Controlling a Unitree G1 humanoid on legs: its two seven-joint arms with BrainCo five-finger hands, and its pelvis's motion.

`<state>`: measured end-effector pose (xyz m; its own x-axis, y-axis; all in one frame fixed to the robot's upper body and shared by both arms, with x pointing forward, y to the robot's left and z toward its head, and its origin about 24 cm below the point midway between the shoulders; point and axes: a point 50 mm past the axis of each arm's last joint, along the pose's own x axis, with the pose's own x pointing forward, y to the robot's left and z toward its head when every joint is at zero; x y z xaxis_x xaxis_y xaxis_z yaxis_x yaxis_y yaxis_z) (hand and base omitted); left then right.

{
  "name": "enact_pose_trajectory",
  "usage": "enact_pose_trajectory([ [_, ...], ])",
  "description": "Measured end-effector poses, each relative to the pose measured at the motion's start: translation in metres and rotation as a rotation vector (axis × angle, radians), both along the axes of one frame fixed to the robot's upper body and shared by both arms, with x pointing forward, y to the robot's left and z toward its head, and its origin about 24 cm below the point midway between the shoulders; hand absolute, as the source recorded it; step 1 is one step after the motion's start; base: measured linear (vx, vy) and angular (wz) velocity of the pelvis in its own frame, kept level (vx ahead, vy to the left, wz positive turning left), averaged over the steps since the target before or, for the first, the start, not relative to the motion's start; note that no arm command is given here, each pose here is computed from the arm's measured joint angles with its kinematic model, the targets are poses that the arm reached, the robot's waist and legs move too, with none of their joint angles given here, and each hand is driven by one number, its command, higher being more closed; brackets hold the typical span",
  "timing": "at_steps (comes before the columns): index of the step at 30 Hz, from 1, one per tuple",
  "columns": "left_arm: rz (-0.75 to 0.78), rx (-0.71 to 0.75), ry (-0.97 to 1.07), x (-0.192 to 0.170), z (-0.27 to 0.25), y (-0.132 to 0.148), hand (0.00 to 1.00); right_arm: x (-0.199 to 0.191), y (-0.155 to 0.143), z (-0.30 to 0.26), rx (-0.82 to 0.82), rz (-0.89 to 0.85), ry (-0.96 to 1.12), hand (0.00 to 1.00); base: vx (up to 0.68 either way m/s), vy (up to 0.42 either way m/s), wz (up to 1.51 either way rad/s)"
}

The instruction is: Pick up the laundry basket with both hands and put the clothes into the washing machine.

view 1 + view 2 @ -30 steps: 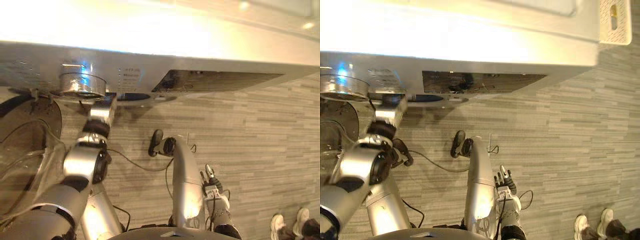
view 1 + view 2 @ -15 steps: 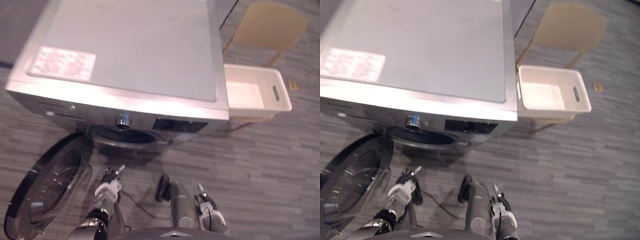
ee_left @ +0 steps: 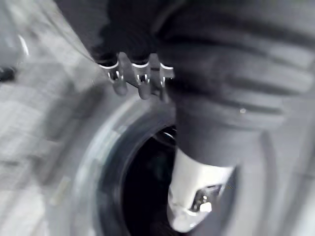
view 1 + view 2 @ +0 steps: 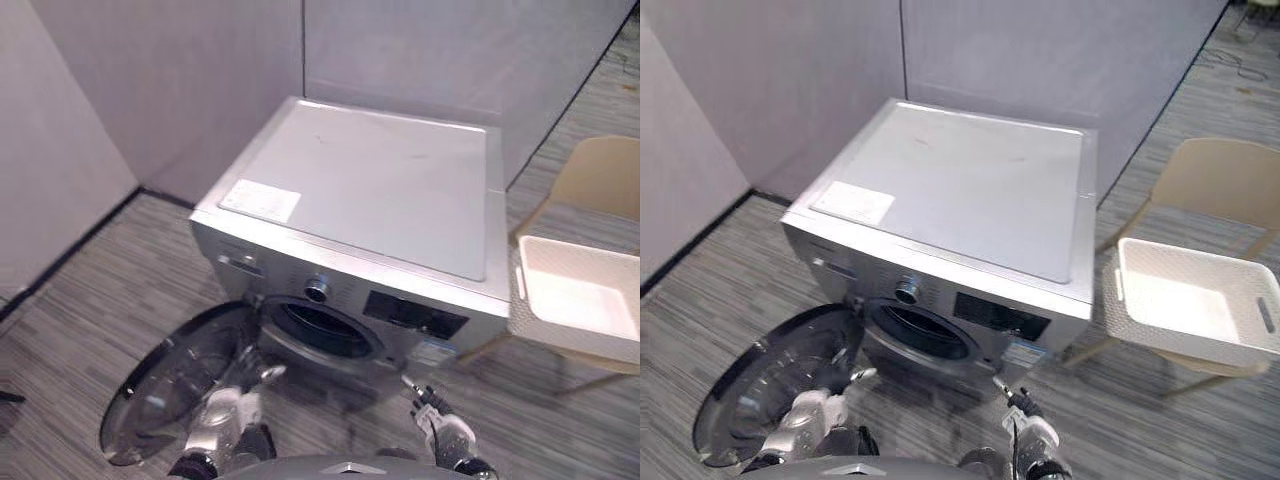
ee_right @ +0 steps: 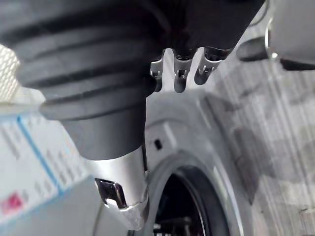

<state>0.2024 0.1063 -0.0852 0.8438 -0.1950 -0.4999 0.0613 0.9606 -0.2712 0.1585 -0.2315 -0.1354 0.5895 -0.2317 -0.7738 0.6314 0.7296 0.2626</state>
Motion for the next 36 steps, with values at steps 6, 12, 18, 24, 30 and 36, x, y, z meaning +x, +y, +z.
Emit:
enact_pose_trajectory([
  [6,-0.224,-0.197,-0.284,0.036,0.071,-0.069,0.0,-0.01,-0.006,-0.002,-0.005,-0.053,0.003,0.0,-0.2,0.355,0.26],
  [12,-0.322,-0.535,-0.487,0.039,0.141,-0.069,0.0,-0.077,0.005,-0.023,0.087,-0.297,0.103,0.0,-0.27,0.275,0.59],
  [18,-0.163,-0.581,-0.805,0.05,0.198,-0.018,0.0,-0.085,0.02,-0.027,0.102,-0.212,0.137,0.0,-0.02,0.045,-0.17],
  [24,0.094,-0.49,-0.896,0.048,0.203,0.025,0.0,-0.083,0.036,-0.027,0.125,-0.061,0.122,0.0,0.01,-0.096,-0.06],
  [30,0.637,-0.206,-0.909,0.025,0.188,0.115,0.0,-0.091,0.034,-0.03,0.128,-0.082,0.162,0.0,0.0,-0.181,0.02],
  [36,0.949,0.092,-0.885,-0.013,0.182,0.177,0.0,-0.095,0.019,-0.028,0.097,-0.115,0.161,0.0,-0.07,-0.064,-0.25],
])
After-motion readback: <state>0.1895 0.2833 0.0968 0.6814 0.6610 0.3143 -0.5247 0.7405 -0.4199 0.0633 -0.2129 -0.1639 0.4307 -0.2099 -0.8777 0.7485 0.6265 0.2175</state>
